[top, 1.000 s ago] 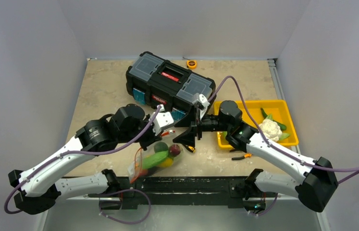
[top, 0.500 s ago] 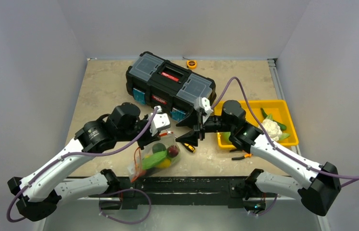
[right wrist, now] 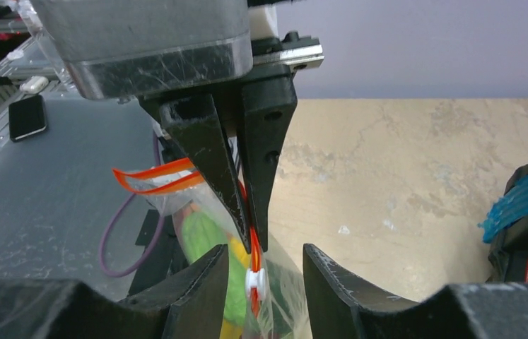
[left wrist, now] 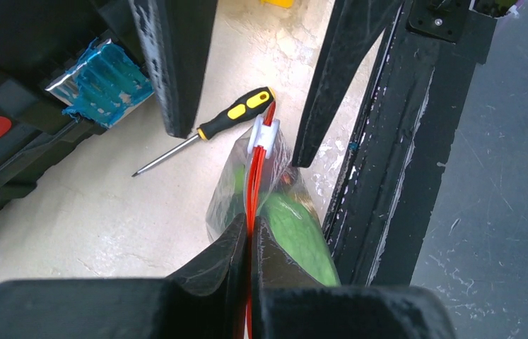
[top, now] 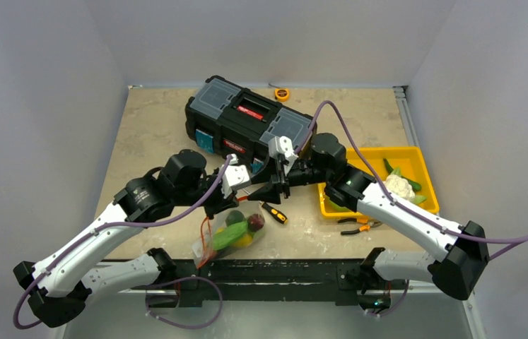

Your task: Place the food in the zip-top bag and seal the zipper

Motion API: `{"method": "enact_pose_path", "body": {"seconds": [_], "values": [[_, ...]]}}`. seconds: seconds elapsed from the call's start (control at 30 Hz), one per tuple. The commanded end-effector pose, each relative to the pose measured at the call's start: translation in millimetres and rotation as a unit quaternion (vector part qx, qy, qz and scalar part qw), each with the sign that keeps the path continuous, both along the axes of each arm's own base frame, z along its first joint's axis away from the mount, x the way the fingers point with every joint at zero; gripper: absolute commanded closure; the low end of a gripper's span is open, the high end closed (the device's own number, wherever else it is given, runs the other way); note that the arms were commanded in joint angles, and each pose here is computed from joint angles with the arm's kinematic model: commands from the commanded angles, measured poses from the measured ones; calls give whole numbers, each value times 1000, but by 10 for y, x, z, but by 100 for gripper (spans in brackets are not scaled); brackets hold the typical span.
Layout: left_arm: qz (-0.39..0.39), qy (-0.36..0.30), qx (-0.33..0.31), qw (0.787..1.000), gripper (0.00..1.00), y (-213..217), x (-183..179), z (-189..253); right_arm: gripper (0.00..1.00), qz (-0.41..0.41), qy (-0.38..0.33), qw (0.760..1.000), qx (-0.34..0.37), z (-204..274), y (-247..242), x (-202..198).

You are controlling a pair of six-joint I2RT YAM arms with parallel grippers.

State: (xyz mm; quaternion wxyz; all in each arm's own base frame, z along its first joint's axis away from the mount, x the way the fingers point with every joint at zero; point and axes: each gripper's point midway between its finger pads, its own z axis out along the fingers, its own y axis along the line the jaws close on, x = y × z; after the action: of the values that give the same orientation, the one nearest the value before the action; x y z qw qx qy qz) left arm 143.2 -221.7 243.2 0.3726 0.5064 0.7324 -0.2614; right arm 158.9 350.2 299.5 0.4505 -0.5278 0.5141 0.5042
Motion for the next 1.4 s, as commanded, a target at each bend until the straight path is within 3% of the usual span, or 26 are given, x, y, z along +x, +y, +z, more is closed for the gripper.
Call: {"method": "enact_pose_path", "body": {"seconds": [0.0,0.27,0.67,0.87,1.37], "values": [[-4,-3,-22,1000,100,-58,10,77,59,24,-20,999,-10,85,-16,-70],[-4,-3,-26,1000,100,-54,-1,83,63,6,-15,999,-32,-9,-78,-58],[-5,1,-32,999,100,-60,2,102,82,30,-1,999,-37,15,18,-131],[-6,1,-42,999,100,-61,-4,140,95,39,2,998,-53,-64,105,-147],[-10,-4,-62,998,100,-61,-28,206,98,63,15,997,-34,-87,210,-236]]}}
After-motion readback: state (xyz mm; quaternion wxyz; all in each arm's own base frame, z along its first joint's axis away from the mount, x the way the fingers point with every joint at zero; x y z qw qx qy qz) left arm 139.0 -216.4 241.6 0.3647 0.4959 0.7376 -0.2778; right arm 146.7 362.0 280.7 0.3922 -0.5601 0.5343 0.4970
